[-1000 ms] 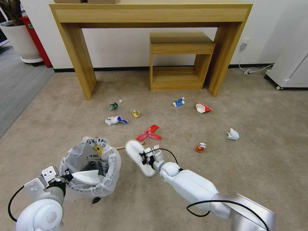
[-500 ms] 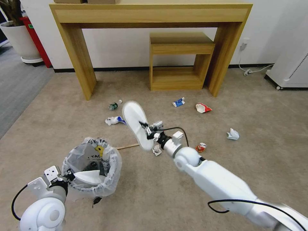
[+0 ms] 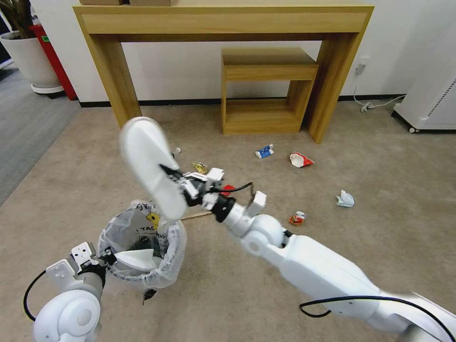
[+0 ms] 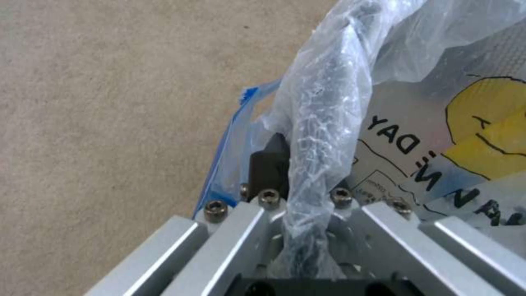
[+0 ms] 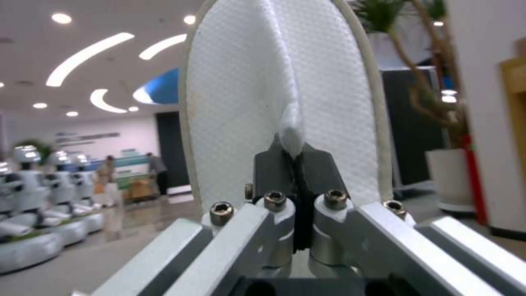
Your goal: Pick up the trash bin and place the garbage on the floor into it.
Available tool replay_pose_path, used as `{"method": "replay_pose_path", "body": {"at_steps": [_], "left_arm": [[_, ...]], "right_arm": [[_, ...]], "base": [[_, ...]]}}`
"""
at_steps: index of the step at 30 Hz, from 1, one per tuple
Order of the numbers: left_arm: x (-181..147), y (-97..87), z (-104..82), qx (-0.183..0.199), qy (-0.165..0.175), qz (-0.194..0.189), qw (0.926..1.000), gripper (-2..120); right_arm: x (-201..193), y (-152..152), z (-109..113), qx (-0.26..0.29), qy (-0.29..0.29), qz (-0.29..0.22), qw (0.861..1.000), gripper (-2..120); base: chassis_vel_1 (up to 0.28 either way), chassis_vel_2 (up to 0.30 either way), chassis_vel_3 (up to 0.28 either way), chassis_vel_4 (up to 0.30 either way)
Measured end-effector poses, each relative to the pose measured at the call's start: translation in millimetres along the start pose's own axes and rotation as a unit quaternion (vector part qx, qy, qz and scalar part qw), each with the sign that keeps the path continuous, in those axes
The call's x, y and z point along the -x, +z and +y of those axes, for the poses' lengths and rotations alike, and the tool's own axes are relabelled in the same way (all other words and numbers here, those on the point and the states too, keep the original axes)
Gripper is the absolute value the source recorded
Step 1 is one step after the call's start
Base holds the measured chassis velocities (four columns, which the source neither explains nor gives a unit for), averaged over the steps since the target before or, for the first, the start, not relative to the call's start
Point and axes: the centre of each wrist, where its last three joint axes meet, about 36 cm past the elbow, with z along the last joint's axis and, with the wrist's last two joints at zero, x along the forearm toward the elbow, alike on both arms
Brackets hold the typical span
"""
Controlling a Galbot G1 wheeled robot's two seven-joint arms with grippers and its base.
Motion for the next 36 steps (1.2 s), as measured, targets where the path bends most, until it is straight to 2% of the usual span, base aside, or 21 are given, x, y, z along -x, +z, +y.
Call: {"method": "replay_pose_path", "body": {"at_steps": [6, 14, 26, 36], "left_arm": [[-8.0, -2.2, -2.5, -0.003, 0.007, -0.004, 1.0000, 0], [-11.4, -2.7, -2.9, -0.008, 0.008, -0.006, 0.9999, 0], [-12.6, -5.4, -0.4, -0.007, 0.009, -0.009, 0.9999, 0], [-12.2, -7.5, 0.7, -0.004, 0.010, -0.011, 0.9999, 0]], "right_arm": [[18.5, 43.4, -17.9, -0.017, -0.029, 0.015, 0.999, 0], [26.8, 70.9, -29.7, -0.029, -0.056, 0.034, 0.997, 0], [15.8, 91.2, -50.5, -0.064, -0.069, 0.059, 0.994, 0], [6.0, 102.2, -53.4, -0.083, -0.075, 0.073, 0.991, 0]], "base": [[0.000, 0.000, 0.000, 0.000], [0.000, 0.000, 0.000, 0.000], [0.000, 0.000, 0.000, 0.000], [0.000, 0.000, 0.000, 0.000]]}}
